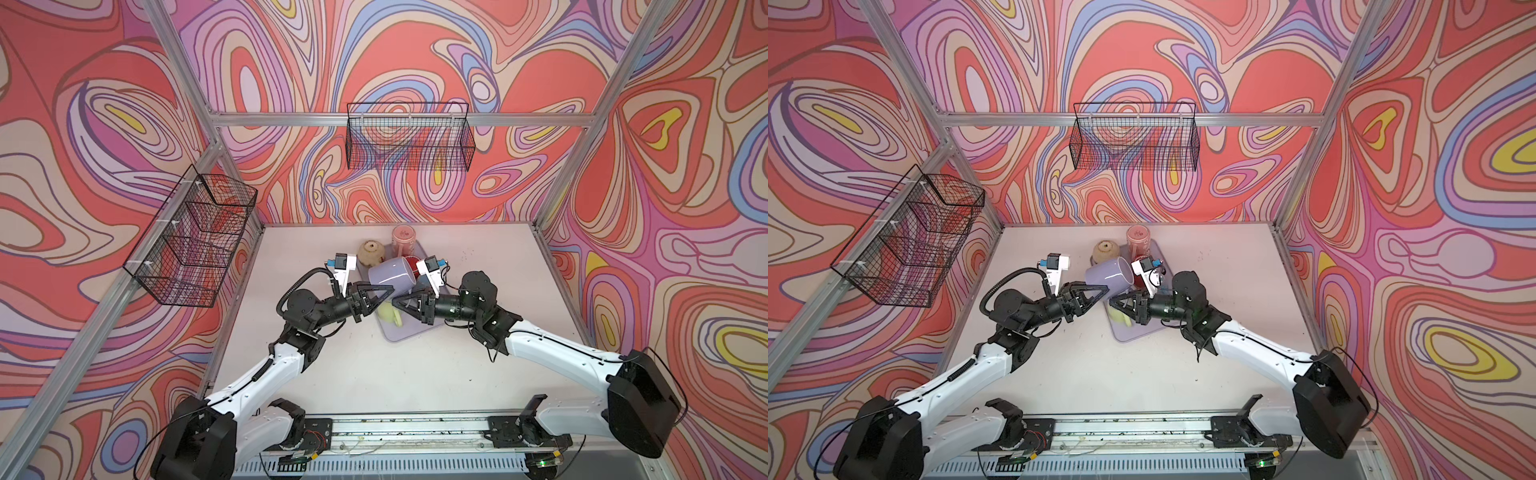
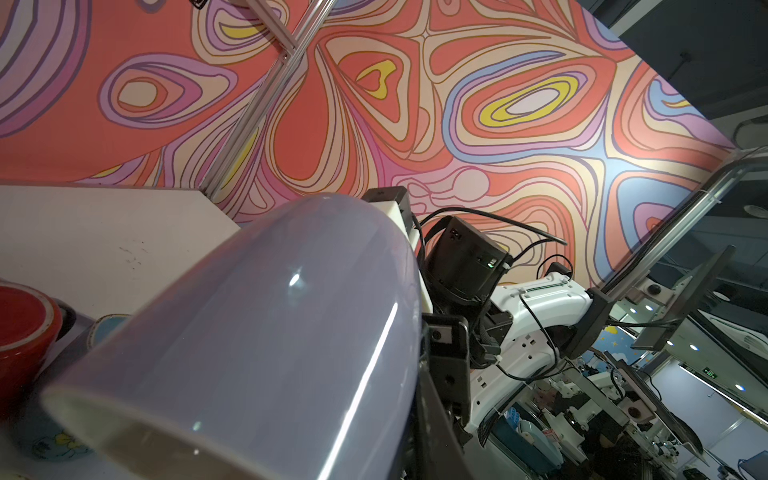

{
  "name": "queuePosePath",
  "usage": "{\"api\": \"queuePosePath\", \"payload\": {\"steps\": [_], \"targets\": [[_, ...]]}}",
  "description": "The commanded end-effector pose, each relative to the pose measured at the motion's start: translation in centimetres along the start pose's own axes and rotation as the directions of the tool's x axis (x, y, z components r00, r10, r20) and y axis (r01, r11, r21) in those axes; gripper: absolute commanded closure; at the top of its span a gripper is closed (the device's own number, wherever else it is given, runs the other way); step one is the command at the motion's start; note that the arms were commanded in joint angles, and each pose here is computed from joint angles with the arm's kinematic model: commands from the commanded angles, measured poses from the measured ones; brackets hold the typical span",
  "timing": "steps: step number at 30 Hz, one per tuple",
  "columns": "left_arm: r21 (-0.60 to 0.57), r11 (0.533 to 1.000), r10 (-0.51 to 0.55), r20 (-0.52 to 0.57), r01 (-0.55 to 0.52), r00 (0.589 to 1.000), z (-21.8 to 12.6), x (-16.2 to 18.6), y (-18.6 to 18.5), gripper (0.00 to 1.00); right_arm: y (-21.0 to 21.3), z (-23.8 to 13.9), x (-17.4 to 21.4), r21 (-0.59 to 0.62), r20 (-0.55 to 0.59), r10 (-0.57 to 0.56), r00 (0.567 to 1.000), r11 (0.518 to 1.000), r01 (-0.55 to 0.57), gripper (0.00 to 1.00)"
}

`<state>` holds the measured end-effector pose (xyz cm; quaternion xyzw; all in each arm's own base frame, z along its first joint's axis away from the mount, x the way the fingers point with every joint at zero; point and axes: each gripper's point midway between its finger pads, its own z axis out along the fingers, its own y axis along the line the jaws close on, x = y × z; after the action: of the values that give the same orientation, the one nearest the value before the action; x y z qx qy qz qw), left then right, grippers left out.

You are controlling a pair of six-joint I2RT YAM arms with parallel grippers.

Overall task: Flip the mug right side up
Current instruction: 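Grasp the lavender mug body with the left gripper while the right gripper holds it, then open the right gripper and carry the mug away with the left gripper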

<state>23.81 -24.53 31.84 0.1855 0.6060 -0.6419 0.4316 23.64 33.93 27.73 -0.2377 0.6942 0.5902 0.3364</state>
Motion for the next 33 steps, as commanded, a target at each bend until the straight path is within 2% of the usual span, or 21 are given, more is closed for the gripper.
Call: {"api": "queuePosePath", "payload": {"steps": [1,3,10,15,24,33], "targets": [[-0.067,0.995,-0.070,0.064,0.075,0.995,-0.3,0.0,2.1,0.96,0.6,-0.1,-1.4,0.008,0.079,-0.130,0.988,0.991,0.130,0.89],[-0.073,0.994,-0.073,0.080,0.079,0.994,-0.4,-0.1,2.3,1.00,0.7,-0.2,-1.4,0.006,0.081,-0.128,0.988,0.992,0.128,0.86],[-0.083,0.993,-0.079,0.107,0.088,0.991,-0.4,-0.3,2.8,1.00,0.4,-0.4,-1.5,0.025,0.094,-0.120,0.988,0.993,0.118,0.68],[-0.132,0.987,-0.072,0.117,0.087,0.991,-0.8,-0.2,3.4,1.00,-0.1,-0.5,-1.5,0.054,0.104,-0.115,0.988,0.993,0.110,0.56],[-0.269,0.962,-0.023,0.090,0.046,0.996,-2.0,-0.2,4.0,1.00,-0.8,-0.9,-1.7,0.117,0.103,-0.132,0.986,0.986,0.120,0.52],[-0.343,0.939,0.023,0.030,-0.011,0.999,-2.5,-0.8,3.1,1.00,-1.0,-0.9,-1.9,0.142,0.092,-0.142,0.986,0.982,0.128,0.51]]}}
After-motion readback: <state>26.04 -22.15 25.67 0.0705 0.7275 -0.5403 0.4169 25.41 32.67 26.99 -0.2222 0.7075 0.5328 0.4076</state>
